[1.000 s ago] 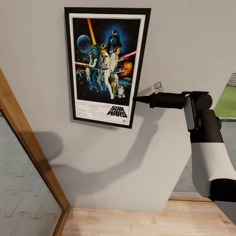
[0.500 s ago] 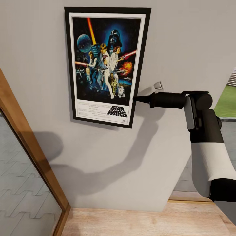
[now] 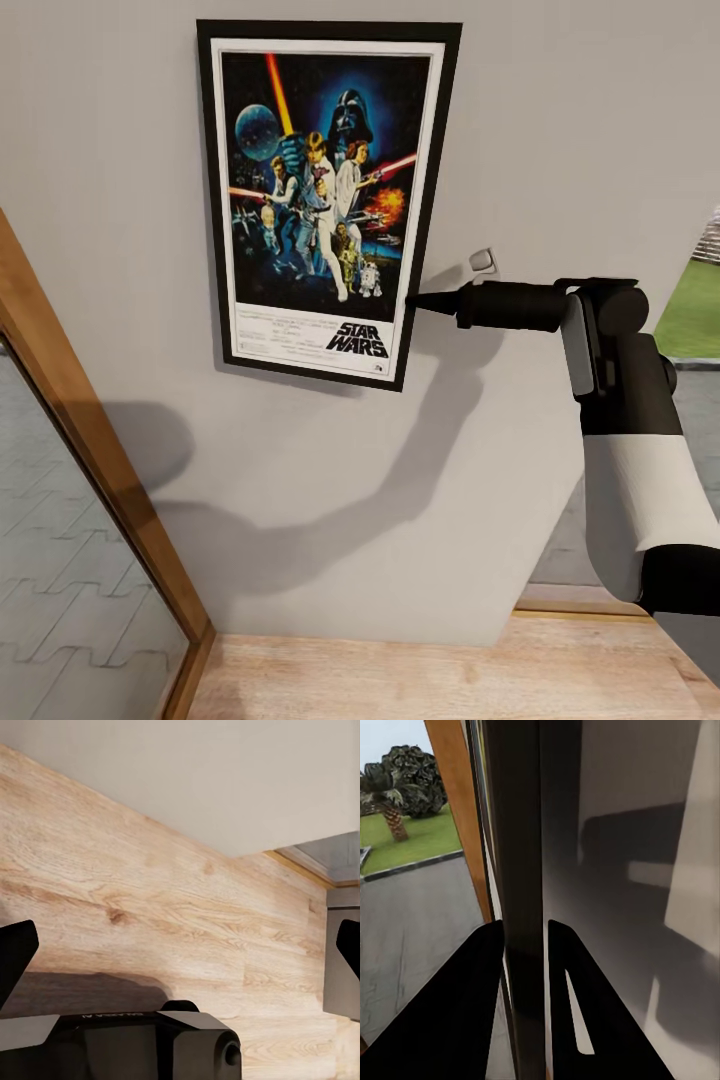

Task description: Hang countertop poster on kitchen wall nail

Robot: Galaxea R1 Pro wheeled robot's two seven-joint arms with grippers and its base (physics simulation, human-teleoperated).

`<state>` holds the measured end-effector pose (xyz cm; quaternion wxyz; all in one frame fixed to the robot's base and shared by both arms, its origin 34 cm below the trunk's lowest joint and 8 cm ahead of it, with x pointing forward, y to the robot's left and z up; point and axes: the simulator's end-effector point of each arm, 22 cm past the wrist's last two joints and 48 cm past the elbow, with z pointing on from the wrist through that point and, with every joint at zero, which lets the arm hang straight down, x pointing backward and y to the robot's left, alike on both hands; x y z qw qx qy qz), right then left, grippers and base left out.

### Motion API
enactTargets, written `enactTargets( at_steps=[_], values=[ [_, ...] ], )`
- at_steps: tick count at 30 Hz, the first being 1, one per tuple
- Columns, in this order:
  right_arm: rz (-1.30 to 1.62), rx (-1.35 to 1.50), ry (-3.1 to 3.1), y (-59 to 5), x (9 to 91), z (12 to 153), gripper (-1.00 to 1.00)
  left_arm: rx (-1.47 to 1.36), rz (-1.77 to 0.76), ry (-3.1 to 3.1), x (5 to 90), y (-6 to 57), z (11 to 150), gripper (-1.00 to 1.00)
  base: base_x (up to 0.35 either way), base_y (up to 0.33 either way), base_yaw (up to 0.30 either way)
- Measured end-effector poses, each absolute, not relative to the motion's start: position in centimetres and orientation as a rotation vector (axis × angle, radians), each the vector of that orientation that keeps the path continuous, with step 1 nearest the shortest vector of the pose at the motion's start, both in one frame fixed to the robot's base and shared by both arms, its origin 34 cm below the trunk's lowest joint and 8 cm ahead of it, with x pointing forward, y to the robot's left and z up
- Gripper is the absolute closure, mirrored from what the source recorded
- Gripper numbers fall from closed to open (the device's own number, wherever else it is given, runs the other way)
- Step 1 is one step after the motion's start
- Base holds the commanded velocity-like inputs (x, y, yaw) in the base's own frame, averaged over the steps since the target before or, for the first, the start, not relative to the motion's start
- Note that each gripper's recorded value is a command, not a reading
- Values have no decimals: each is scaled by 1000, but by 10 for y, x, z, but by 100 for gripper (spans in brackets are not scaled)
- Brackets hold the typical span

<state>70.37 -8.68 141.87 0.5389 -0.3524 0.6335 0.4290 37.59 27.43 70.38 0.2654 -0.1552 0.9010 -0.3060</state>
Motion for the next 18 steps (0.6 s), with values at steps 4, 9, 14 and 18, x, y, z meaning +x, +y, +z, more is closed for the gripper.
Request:
enactTargets(
  at_steps=[4,9,14,18],
  values=[
    [1021,-838,1506,-87,704,1419,100,-420,-827,2434,376,274,704,-100,0,0,0],
    [1022,-1133,1375,-32,634,1428,100,-419,-826,2433,375,274,704,-100,145,0,0],
    [1012,-1124,1400,-35,664,1402,100,-420,-827,2434,376,274,704,-100,94,0,0],
    [1028,-837,1508,-86,703,1419,-100,-421,-826,2435,376,274,704,-100,15,0,0]
  ],
)
